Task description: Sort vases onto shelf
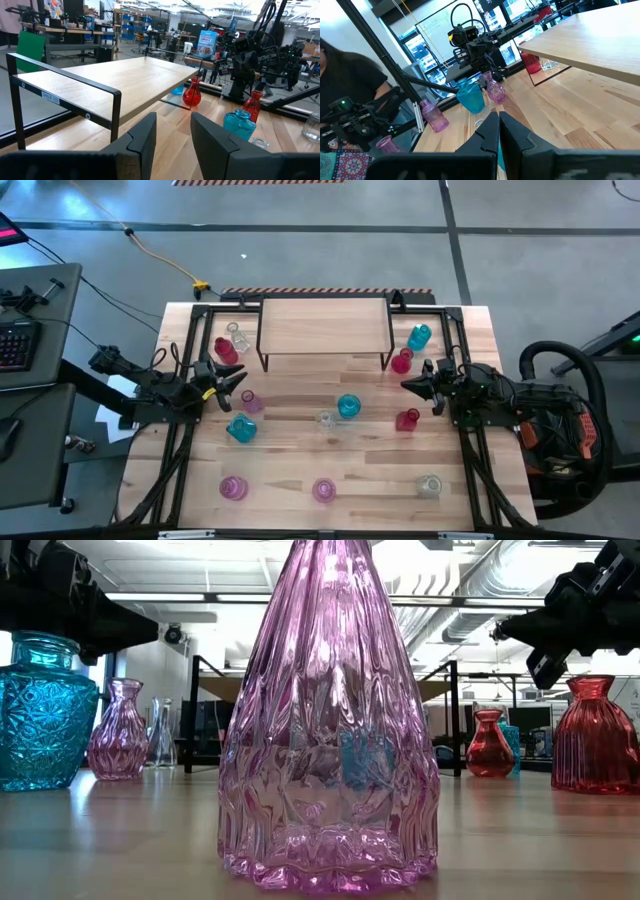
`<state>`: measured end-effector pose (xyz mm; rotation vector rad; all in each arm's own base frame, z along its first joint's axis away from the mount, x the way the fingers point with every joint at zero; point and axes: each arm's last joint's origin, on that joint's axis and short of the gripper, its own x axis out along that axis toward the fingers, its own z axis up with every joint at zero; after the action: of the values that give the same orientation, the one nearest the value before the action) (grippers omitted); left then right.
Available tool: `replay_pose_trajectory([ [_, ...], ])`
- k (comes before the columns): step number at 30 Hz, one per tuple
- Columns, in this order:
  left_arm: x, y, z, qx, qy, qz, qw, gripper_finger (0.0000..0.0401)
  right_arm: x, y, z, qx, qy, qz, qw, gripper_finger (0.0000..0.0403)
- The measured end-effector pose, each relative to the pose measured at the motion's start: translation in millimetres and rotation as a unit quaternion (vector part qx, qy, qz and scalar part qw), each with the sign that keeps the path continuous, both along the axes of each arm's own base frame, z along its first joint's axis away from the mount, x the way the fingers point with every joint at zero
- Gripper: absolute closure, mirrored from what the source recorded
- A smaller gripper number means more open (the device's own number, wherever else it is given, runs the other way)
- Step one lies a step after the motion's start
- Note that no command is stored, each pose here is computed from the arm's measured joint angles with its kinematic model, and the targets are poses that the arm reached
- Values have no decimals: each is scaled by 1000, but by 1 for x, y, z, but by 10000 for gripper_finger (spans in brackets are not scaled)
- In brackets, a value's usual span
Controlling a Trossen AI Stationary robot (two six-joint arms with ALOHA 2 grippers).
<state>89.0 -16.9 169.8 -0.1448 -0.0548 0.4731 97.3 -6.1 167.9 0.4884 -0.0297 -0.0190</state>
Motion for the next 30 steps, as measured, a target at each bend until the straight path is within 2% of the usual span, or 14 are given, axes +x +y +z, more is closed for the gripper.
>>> replay_pose_trajectory([
  [30, 0, 0, 0, 2, 1, 6, 1000, 288, 0, 0, 0, 0, 0, 0, 1000, 402],
])
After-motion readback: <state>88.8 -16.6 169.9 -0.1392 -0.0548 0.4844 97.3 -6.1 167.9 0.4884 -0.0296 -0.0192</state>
